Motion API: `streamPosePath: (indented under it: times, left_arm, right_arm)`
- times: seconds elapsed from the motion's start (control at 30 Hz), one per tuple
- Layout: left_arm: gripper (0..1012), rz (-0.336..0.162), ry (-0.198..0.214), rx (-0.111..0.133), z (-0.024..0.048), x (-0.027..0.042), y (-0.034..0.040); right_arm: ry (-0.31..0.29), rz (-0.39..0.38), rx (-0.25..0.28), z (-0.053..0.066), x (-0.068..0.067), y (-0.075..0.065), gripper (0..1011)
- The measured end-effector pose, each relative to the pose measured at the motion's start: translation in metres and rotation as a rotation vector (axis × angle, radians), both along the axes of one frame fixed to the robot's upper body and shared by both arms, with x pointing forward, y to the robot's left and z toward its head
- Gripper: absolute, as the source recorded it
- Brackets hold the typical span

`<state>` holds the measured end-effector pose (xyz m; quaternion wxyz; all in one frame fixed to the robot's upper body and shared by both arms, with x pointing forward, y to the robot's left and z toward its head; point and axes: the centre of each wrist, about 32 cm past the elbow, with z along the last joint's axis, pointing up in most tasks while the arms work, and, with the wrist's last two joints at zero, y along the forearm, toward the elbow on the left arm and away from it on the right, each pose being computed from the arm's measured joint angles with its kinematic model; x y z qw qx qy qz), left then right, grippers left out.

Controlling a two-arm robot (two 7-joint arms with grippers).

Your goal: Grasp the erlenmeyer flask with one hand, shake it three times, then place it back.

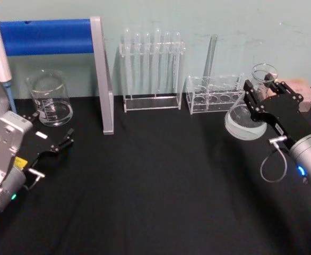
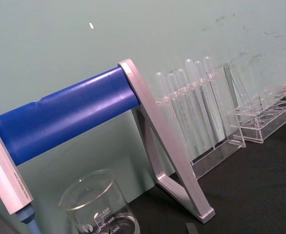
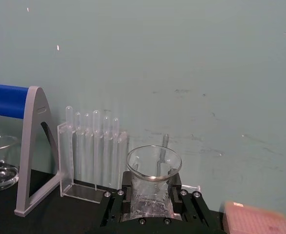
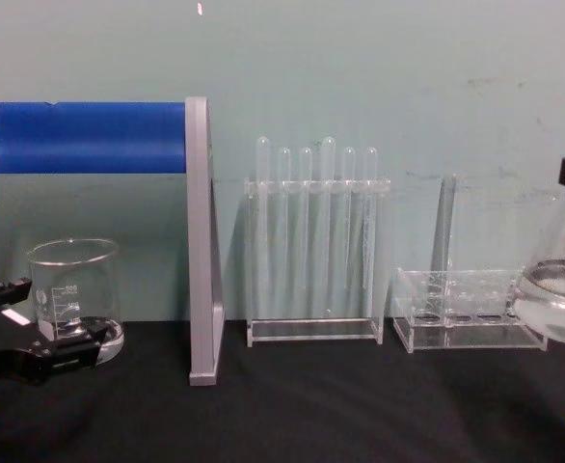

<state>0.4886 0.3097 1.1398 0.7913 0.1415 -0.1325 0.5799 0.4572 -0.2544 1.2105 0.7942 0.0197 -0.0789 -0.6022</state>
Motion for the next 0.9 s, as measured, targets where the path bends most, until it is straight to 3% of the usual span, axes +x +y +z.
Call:
streamPosePath:
  times: [0.27,0.9]
  left_arm:
    - [1001,0.000,0.000,0.000,0.0000,0.0000,0.0000]
    - [1001,0.000,0.000,0.000,0.0000,0.0000,0.0000]
  right_arm:
    - [0.008,0.034,-0.009,-0.001,-0.003,0.005,457]
    - [0.027,0.433,-0.028,-0.004,0.009,0.063,457]
